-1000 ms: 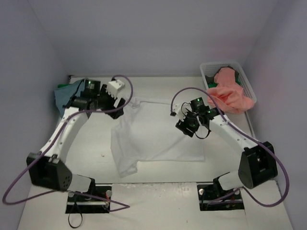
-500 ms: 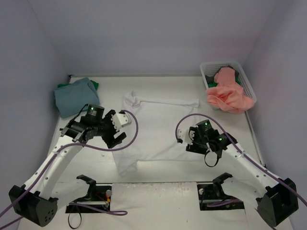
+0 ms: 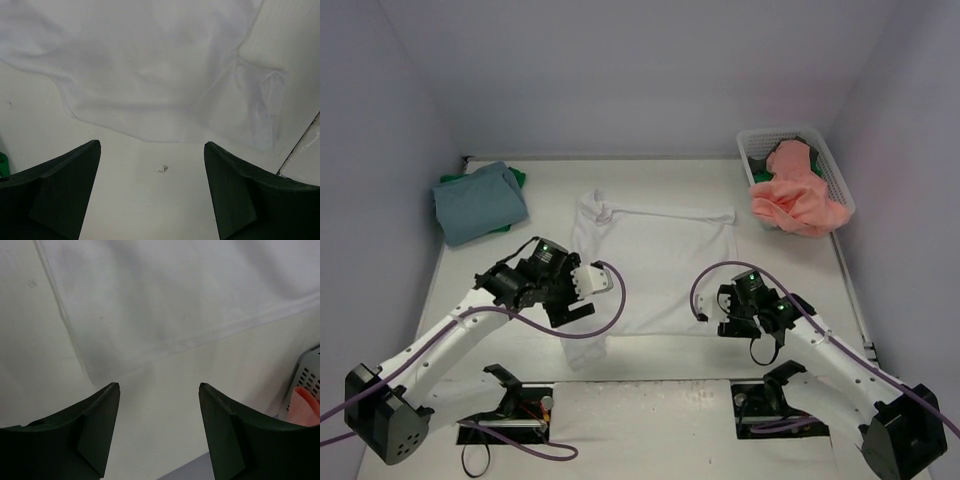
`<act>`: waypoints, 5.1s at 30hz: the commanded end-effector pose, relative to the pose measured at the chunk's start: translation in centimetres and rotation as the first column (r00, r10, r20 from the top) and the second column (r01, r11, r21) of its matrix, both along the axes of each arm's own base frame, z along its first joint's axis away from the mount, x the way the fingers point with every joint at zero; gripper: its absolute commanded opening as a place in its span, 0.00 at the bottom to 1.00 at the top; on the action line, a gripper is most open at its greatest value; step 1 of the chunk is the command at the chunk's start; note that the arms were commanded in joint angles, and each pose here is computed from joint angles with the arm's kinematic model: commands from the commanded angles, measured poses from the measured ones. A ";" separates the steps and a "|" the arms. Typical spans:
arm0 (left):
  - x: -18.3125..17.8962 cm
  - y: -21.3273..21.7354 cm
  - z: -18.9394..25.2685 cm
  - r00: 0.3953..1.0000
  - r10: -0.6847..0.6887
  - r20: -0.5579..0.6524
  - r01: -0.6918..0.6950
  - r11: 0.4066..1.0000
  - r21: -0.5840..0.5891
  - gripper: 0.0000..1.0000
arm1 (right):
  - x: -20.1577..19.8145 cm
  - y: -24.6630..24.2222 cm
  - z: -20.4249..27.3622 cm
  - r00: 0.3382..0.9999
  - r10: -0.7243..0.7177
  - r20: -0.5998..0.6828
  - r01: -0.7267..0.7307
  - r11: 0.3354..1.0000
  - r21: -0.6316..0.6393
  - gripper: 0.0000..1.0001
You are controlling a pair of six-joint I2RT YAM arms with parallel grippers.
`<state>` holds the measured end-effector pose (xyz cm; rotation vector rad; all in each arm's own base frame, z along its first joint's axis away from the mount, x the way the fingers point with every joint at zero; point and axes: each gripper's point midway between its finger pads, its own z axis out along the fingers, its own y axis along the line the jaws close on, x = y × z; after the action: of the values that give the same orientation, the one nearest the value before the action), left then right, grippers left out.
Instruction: Fold and stack the t-shirts
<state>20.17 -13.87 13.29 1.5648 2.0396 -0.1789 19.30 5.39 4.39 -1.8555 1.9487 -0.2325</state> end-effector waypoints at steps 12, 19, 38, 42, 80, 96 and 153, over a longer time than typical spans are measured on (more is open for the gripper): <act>1.1 -0.2 -1.7 0.996 -0.036 0.083 0.029 0.997 0.075 0.78 | 1.7 4.8 2.8 0.982 0.185 0.030 -0.185 0.982 0.023 0.62; 0.0 -0.8 -2.7 0.997 -0.072 0.009 0.071 0.996 0.061 0.78 | 0.0 5.9 0.5 0.965 0.257 -0.059 -0.259 0.966 -0.025 0.62; -8.4 -2.6 -4.2 0.893 -0.241 -0.381 0.250 0.968 -0.025 0.80 | -0.5 7.1 -0.8 0.972 0.175 -0.160 -0.174 0.985 0.020 0.63; -7.3 -4.2 -5.7 0.935 -0.215 -0.283 0.237 0.970 0.048 0.80 | 0.0 7.6 -0.2 0.975 0.165 -0.151 -0.162 0.986 0.032 0.64; -3.3 -4.2 -9.2 0.994 -0.107 0.033 0.097 0.966 0.240 0.22 | -1.6 3.9 -4.6 0.949 0.131 -0.286 -0.184 0.969 -0.166 0.64; -1.7 -5.0 -9.6 0.993 -0.098 0.060 0.081 0.967 0.242 0.21 | -0.8 4.9 -1.3 0.964 0.210 -0.162 -0.227 0.969 -0.094 0.65; 7.2 -0.6 3.2 0.940 0.177 0.290 -0.194 0.981 0.029 0.21 | 8.3 5.8 11.8 0.987 -0.051 0.155 0.012 0.970 0.242 0.00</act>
<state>25.72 -14.82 12.06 1.4178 2.0248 0.1496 27.53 10.83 14.81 -1.6473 1.8213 -0.1748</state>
